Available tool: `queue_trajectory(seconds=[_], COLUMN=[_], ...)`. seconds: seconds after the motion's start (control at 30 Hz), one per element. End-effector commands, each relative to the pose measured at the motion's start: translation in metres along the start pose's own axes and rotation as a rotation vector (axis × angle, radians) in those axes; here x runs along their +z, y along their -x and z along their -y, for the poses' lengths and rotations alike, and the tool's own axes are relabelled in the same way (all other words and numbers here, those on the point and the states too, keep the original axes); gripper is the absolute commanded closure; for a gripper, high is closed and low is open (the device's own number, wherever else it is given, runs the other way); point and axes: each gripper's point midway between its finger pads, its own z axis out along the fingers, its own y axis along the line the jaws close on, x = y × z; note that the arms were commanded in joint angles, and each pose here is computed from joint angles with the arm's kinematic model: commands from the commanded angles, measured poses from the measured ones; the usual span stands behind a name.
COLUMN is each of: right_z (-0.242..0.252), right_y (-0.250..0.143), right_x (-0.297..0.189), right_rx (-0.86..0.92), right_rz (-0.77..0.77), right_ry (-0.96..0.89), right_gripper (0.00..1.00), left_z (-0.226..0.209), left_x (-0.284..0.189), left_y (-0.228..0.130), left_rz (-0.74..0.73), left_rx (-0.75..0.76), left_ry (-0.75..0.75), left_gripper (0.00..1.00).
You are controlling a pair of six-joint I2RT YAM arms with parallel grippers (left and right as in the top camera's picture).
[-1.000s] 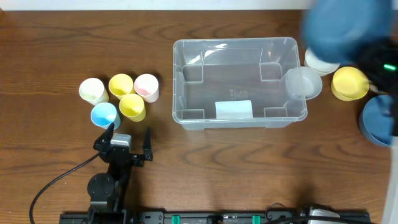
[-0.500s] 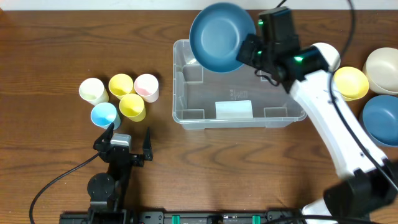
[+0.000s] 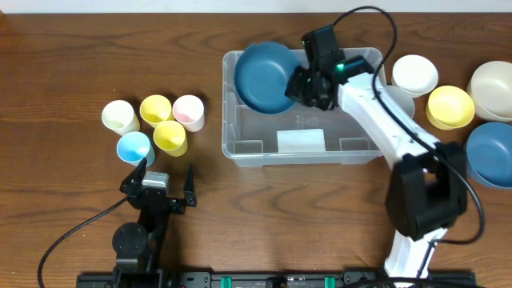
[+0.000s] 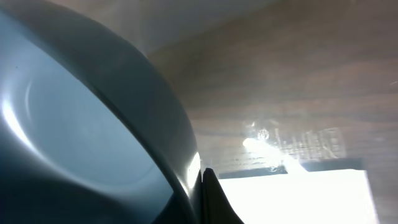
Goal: Pack container
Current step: 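Lift the teal bowl with the right gripper over the container, then lower the teal bowl into the container and open the right gripper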
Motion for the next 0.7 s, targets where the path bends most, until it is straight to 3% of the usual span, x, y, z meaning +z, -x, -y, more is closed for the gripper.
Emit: queue_trajectory(seconds=[0.0,0.67], right_z=[-0.003,0.014], right_y=[-0.011,-0.023], right_x=[0.012,0.038], right_rx=[0.011,-0.001], right_rz=[-0.055,-0.074], right_ry=[0.01,-0.09], right_gripper=[0.99,0.98], left_z=[0.002,0.002], left_x=[0.001,0.001], left_y=[-0.015,-0.015], left_rz=[-0.046,-0.046], left_rx=[0.004,0.004], left_ry=[-0.014,-0.014], left_gripper=[0.02,0.02])
